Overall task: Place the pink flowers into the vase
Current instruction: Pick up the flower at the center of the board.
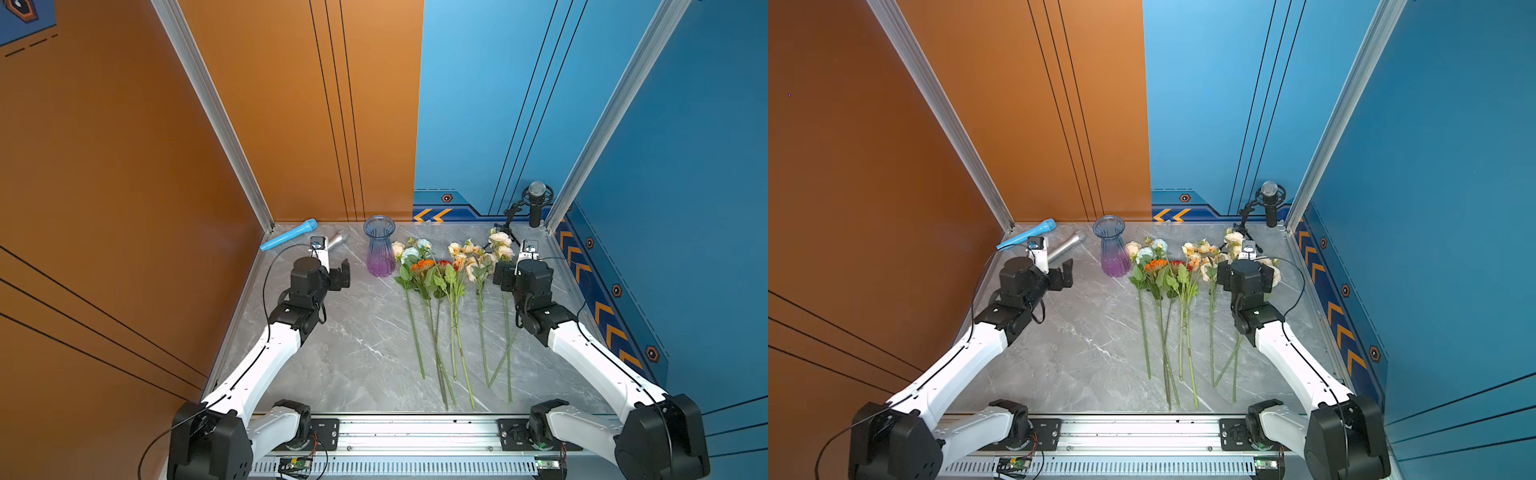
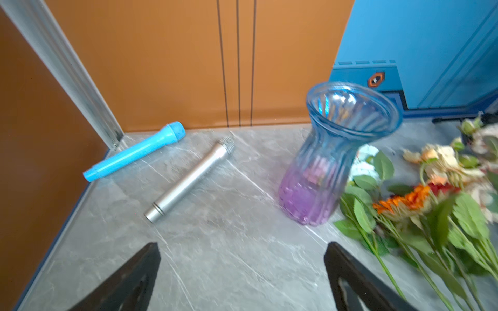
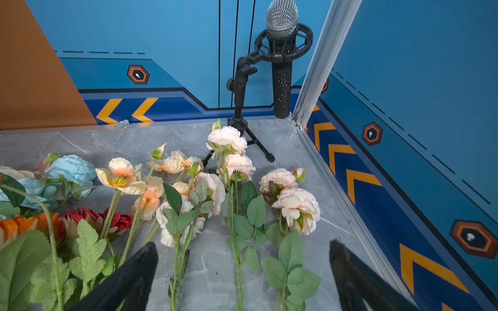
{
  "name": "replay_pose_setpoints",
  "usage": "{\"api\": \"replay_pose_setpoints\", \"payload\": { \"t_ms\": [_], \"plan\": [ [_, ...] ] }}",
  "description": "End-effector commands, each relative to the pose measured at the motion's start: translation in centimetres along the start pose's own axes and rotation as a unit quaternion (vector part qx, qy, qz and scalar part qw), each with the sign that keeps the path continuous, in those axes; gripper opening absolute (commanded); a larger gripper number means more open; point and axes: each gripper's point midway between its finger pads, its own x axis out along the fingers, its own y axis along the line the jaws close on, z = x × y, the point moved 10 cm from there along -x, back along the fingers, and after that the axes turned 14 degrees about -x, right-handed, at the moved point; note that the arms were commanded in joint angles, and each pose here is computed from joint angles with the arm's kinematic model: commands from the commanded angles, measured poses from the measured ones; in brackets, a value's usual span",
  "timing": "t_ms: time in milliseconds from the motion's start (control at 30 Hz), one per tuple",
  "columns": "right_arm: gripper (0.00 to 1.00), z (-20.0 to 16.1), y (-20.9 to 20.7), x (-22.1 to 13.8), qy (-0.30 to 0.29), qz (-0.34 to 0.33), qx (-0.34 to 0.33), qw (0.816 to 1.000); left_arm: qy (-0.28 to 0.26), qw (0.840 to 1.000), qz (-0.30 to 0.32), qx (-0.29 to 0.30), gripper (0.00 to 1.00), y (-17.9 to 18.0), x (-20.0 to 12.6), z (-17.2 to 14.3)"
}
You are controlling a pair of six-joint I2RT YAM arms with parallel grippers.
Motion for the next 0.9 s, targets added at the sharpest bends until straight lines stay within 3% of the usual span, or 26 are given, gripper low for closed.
{"api": "replay_pose_setpoints", "payload": {
  "t_ms": [0, 233, 467, 567, 767, 867],
  "plan": [
    [1.0, -1.3, 0.8, -0.6, 0.101, -0.012, -0.016, 0.995, 0.09, 0.996, -0.021, 0.012, 0.98, -1.5, -1.3, -1.5],
    [1.0, -0.2, 3.5, -0.8, 0.2, 0.023, -0.038, 0.979, 0.124, 0.984, -0.128, 0.01, 0.98, -3.8, -4.3, -2.0],
    [1.0, 0.9, 9.4, -2.9, 0.215, 0.099, -0.061, 0.97, 0.128, 0.975, -0.171, 0.053, 0.98, -4.3, -8.5, -2.6],
    [0.93, 1.0, 12.8, -3.7, 0.219, 0.145, -0.084, 0.961, 0.118, 0.979, -0.154, 0.063, 0.98, -3.6, -9.6, -2.7],
    [0.67, -0.2, 19.4, -4.5, 0.246, 0.216, -0.128, 0.936, 0.099, 0.979, -0.16, 0.078, 0.98, -2.5, -11.9, -3.1],
    [0.63, -1.0, 21.7, -4.5, 0.258, 0.234, -0.142, 0.927, 0.086, 0.978, -0.17, 0.083, 0.98, -2.2, -12.8, -3.3]
  ]
}}
